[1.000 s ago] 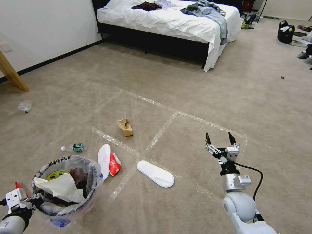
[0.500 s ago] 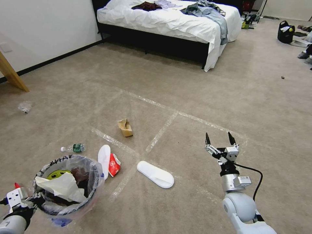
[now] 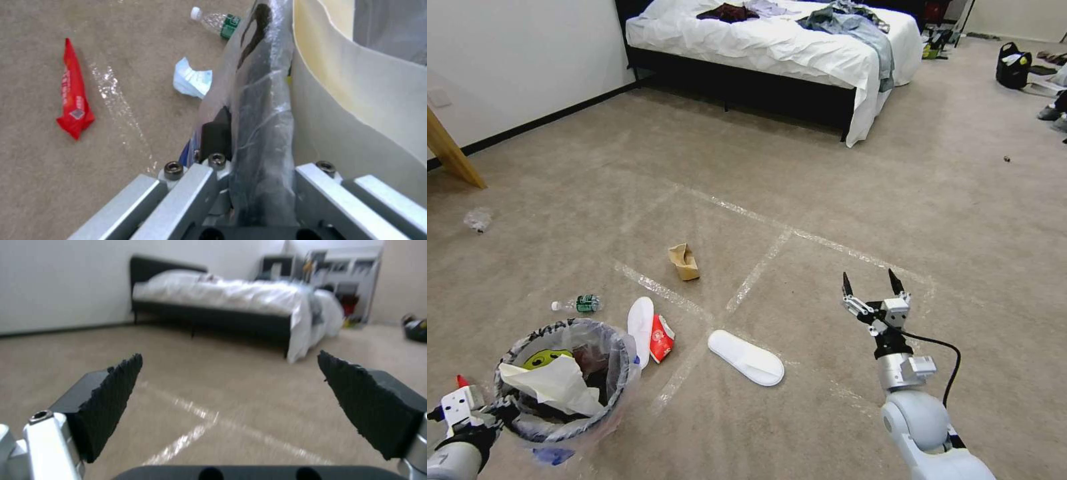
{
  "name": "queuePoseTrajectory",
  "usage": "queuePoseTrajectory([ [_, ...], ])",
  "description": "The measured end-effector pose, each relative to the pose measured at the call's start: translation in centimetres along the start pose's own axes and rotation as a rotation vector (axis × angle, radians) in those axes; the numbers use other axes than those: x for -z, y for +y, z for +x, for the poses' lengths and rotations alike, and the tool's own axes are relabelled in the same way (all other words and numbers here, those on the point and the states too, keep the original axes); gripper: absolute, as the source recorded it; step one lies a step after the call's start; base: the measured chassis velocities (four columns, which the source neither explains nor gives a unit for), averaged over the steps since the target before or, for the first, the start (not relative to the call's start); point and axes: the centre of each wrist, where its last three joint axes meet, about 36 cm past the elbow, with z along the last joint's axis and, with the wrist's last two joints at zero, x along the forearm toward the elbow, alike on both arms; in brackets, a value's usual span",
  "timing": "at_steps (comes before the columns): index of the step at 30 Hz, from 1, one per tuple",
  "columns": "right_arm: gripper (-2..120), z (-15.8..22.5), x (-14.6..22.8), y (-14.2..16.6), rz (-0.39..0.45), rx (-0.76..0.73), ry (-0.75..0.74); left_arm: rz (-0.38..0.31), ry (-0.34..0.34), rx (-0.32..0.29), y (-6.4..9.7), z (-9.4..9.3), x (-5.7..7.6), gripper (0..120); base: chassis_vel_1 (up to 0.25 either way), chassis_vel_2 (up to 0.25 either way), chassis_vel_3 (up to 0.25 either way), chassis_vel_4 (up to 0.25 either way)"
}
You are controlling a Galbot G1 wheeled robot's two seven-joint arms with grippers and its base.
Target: Pick up the trash bin and place the garbage on the floor into it.
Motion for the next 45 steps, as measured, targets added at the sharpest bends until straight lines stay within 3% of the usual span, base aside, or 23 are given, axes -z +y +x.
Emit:
queuePoseTrajectory([
  [7,100,-0.6,1.0,0.1,0.103,0.091,0.201,-0.004,0.004,-0.022,-0.5,-1.1,0.4,1,0.0,0.0,0.0,0.0],
  [9,100,-0.8,1.2,2.3,0.123,0.145,0.36,-0.002,0.004,-0.017,-0.4,-1.1,0.3,1,0.0,0.0,0.0,0.0],
  [16,100,-1.1,-0.5,6.1,0.187,0.261,0.593,0.005,-0.006,-0.023,-0.6,-1.0,0.6,1,0.0,0.0,0.0,0.0],
  [21,100,-2.4,-4.0,8.5,0.355,0.369,0.825,0.02,0.004,0.007,0.2,-0.2,-0.1,1,0.0,0.0,0.0,0.0],
  [22,100,-2.4,-4.0,8.5,0.355,0.369,0.825,0.02,0.004,0.007,0.2,-0.2,-0.1,1,0.0,0.0,0.0,0.0],
  [24,100,-4.5,-4.7,10.0,0.425,0.408,0.927,0.032,0.001,0.019,0.3,0.1,-0.4,1,0.0,0.0,0.0,0.0],
  [27,100,-5.0,-5.0,10.3,0.443,0.422,0.952,0.035,0.0,0.021,0.3,0.3,-0.5,1,0.0,0.0,0.0,0.0],
  [29,100,-6.7,-5.6,11.7,0.49,0.476,1.007,0.049,0.003,0.029,0.2,0.6,-1.1,1,0.0,0.0,0.0,0.0],
  [33,100,-8.0,-6.1,13.7,0.502,0.569,1.057,0.061,0.007,0.042,0.2,0.9,-2.0,1,0.0,0.0,0.0,0.0],
  [45,100,-10.0,-8.5,19.1,0.605,0.679,0.985,0.074,0.0,0.064,0.6,1.9,-2.5,1,0.0,0.0,0.0,0.0],
])
